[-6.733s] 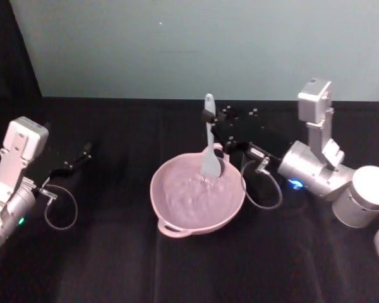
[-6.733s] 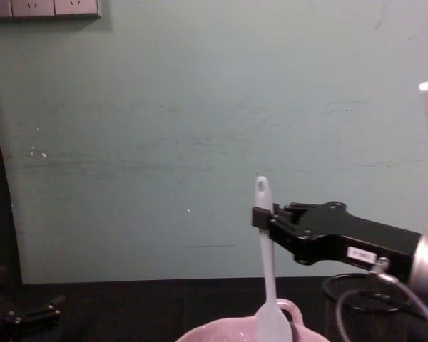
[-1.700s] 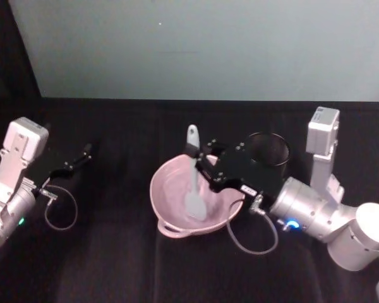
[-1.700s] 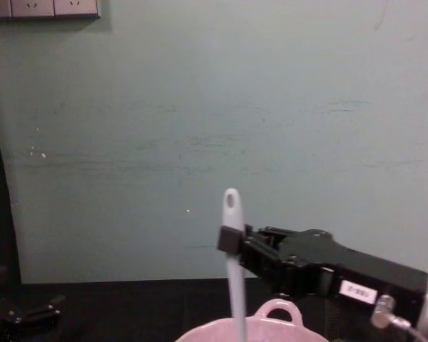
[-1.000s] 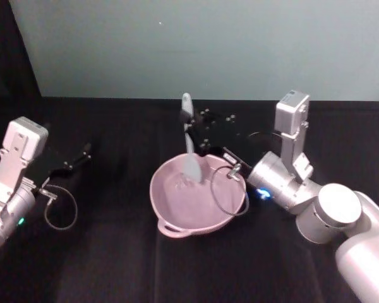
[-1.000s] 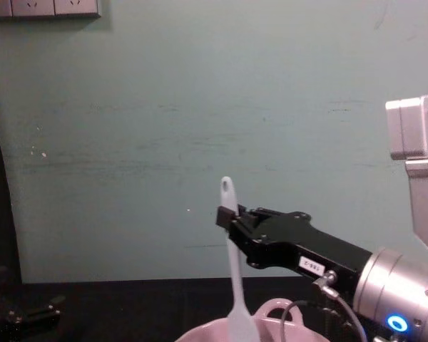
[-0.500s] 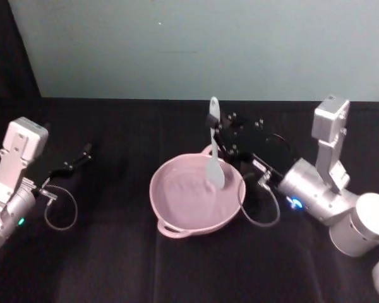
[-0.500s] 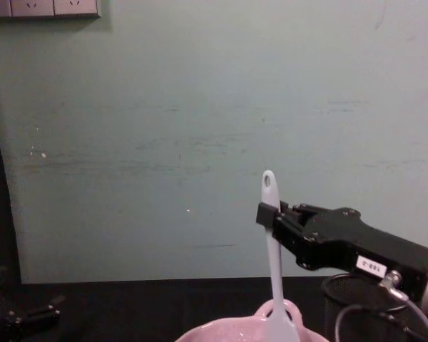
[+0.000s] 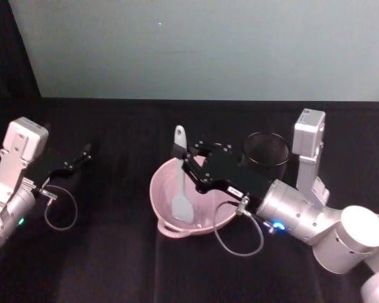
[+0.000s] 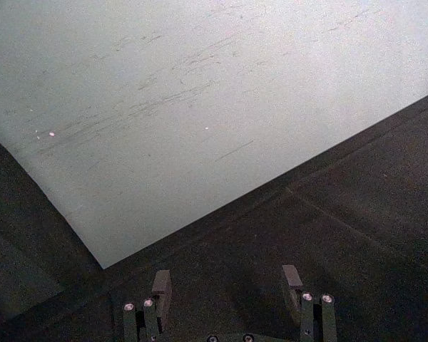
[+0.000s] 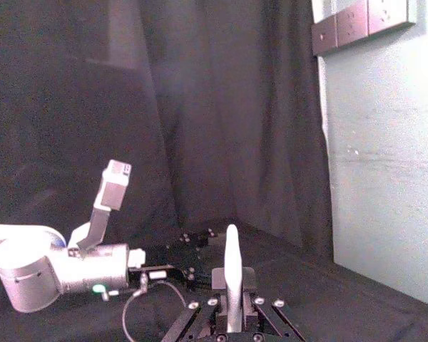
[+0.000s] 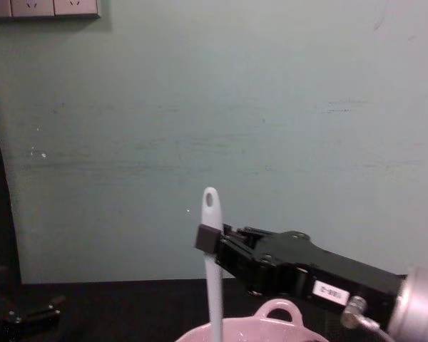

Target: Use the one hand to pick up the spoon and stir the clear water in the bowl.

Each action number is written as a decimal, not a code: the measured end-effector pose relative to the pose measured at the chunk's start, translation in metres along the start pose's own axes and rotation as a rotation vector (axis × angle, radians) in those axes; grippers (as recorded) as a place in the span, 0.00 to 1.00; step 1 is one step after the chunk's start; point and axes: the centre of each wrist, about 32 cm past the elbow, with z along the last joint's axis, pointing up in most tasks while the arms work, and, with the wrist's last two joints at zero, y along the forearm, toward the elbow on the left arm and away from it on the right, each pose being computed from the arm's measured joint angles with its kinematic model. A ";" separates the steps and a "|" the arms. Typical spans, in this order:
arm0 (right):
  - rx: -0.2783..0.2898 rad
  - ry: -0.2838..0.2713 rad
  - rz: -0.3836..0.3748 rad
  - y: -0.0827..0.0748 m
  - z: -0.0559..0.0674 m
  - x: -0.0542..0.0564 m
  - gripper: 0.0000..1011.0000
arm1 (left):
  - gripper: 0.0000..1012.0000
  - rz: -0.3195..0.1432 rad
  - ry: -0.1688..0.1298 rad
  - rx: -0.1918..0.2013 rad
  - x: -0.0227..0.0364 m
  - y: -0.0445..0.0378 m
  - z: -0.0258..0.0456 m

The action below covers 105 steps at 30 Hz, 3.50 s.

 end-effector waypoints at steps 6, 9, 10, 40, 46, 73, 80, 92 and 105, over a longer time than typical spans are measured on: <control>0.033 -0.010 -0.023 0.020 -0.005 0.005 0.12 | 1.00 0.000 0.000 0.000 0.0000 0.0000 0.0000; 0.038 -0.029 -0.059 0.028 -0.009 0.012 0.12 | 1.00 0.000 0.000 0.000 0.0000 0.0000 0.0000; 0.037 -0.034 -0.069 0.030 -0.011 0.015 0.12 | 1.00 0.000 0.000 0.000 0.0000 0.0000 0.0000; -0.007 -0.008 -0.074 -0.006 -0.004 0.014 0.12 | 1.00 0.000 0.000 0.000 0.0000 0.0000 0.0000; 0.006 0.033 -0.042 0.014 -0.011 0.012 0.12 | 1.00 0.000 0.000 0.000 0.0000 0.0000 0.0000; 0.033 -0.157 -0.209 0.002 -0.003 0.055 0.12 | 1.00 0.000 0.000 0.000 0.0000 0.0000 0.0000; -0.008 -0.084 -0.121 -0.013 0.006 0.042 0.12 | 1.00 0.000 0.000 0.000 0.0000 0.0000 0.0000; 0.011 0.027 0.004 0.008 0.003 0.016 0.12 | 1.00 0.000 0.000 0.000 0.0000 0.0000 0.0000; 0.052 -0.048 -0.085 0.046 -0.018 0.033 0.12 | 1.00 0.000 0.000 0.000 0.0000 0.0000 0.0000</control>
